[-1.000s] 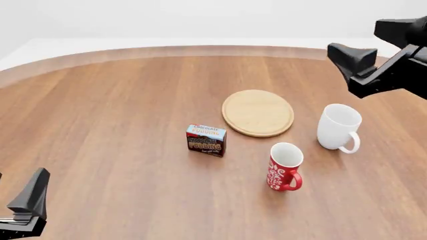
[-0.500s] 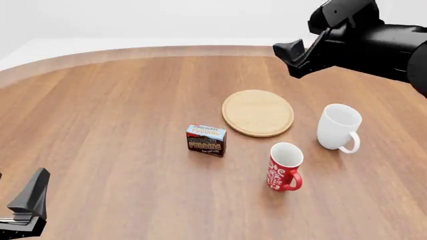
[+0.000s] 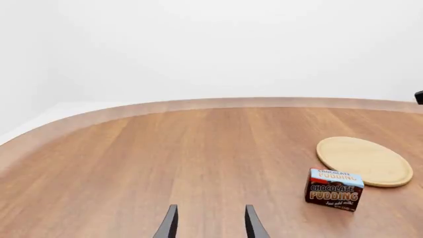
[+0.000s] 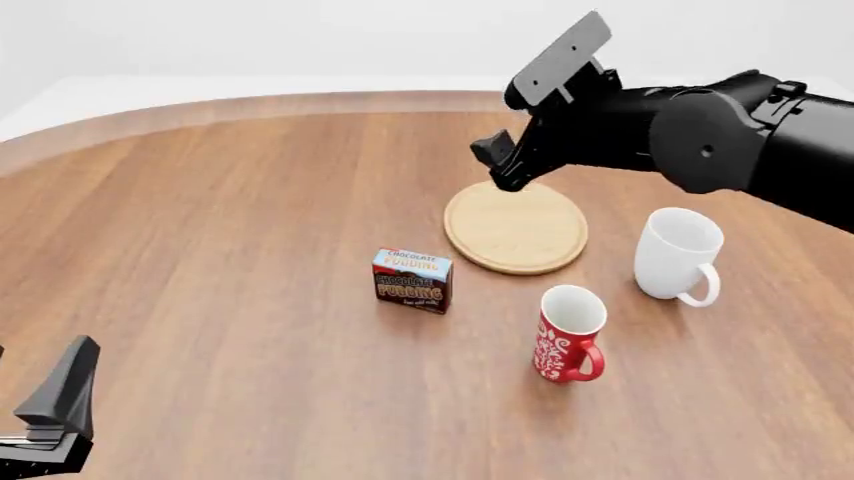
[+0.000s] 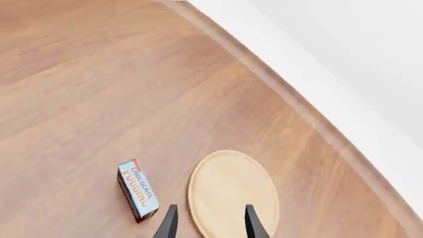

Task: Put the chocolate pudding to the left of the plate.

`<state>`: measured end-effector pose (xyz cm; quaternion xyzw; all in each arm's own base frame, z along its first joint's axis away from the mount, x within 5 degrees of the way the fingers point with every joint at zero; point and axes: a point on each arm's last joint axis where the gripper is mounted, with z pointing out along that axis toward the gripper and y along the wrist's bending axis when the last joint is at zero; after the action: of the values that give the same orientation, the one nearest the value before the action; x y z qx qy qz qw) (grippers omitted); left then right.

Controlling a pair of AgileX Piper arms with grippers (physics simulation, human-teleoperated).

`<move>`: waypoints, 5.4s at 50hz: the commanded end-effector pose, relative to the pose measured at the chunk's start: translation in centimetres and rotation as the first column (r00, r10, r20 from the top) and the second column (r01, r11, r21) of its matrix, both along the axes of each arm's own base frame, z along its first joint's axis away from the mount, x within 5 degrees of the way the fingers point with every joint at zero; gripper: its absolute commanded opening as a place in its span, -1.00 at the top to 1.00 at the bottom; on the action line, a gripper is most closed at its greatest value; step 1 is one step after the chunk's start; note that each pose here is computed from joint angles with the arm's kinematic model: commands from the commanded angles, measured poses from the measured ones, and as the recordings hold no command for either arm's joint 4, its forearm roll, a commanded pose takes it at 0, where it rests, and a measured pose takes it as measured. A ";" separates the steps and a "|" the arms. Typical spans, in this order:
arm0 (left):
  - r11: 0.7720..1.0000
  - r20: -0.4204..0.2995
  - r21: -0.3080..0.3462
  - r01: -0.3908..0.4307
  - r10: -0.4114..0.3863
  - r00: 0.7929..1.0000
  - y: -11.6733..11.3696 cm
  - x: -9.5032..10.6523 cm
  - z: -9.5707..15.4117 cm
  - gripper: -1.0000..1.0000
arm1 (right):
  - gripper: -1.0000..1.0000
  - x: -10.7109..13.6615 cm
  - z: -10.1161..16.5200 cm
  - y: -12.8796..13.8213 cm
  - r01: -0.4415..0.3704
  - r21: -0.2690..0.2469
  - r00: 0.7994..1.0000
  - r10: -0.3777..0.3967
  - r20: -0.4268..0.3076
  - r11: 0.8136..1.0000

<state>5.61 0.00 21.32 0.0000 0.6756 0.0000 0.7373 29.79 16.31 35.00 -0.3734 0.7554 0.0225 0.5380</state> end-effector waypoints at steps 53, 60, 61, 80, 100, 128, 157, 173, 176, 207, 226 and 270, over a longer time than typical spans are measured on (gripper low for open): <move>1.000 0.000 0.000 0.000 0.000 1.000 0.0 0.0 0.0 -1.00 | -1.00 1.4 -9.7 7.5 -0.130 -0.065 0.973 0.115 -0.201 0.989; 1.000 0.000 0.000 0.000 0.000 1.000 0.0 0.0 0.0 -1.00 | -1.00 1.6 -10.5 7.4 -0.124 -0.067 0.971 0.107 -0.213 0.990; 1.000 0.000 0.000 0.000 0.000 1.000 0.0 0.0 0.0 -1.00 | -1.00 1.6 -10.6 7.4 -0.123 -0.066 0.971 0.106 -0.215 0.990; 1.000 0.000 0.000 0.000 0.000 1.000 0.0 0.0 0.0 -1.00 | -1.00 2.2 -12.4 7.4 -0.109 -0.072 0.967 0.089 -0.237 0.991; 1.000 0.000 0.000 0.000 0.000 1.000 0.0 0.0 0.0 -1.00 | -1.00 2.9 -14.6 7.4 -0.086 -0.067 0.961 0.065 -0.268 0.994; 1.000 0.000 0.000 0.000 0.000 1.000 0.0 0.0 0.0 -1.00 | -1.00 3.5 -16.7 7.1 -0.062 -0.072 0.954 0.038 -0.298 0.995; 1.000 0.000 0.000 0.000 0.000 1.000 0.0 0.0 0.0 -1.00 | -1.00 4.4 -20.0 7.2 -0.039 -0.075 0.944 0.012 -0.331 0.996; 1.000 0.000 0.000 0.000 0.000 1.000 0.0 0.0 0.0 -1.00 | -1.00 4.5 -20.1 7.2 -0.037 -0.073 0.944 0.011 -0.331 0.997; 1.000 0.000 0.000 0.000 0.000 1.000 0.0 0.0 0.0 -1.00 | -1.00 4.6 -20.1 7.2 -0.037 -0.074 0.944 0.011 -0.330 0.997; 1.000 0.000 0.000 0.000 0.000 1.000 0.0 0.0 0.0 -1.00 | 1.00 1.0 -15.6 7.6 -0.078 -0.020 0.955 0.069 -0.287 0.997; 1.000 0.000 0.000 0.000 0.000 1.000 0.0 0.0 0.0 -1.00 | 1.00 3.4 -11.5 7.8 -0.080 -0.038 0.971 0.069 -0.229 0.996; 1.000 0.000 0.000 0.000 0.000 1.000 0.0 0.0 0.0 -1.00 | 1.00 14.9 -12.7 11.4 -0.068 -0.128 0.971 0.036 -0.237 0.989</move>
<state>5.61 0.00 21.32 0.0000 0.6756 0.0000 0.7373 42.96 27.20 23.36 -0.4272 0.7956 0.0309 0.4284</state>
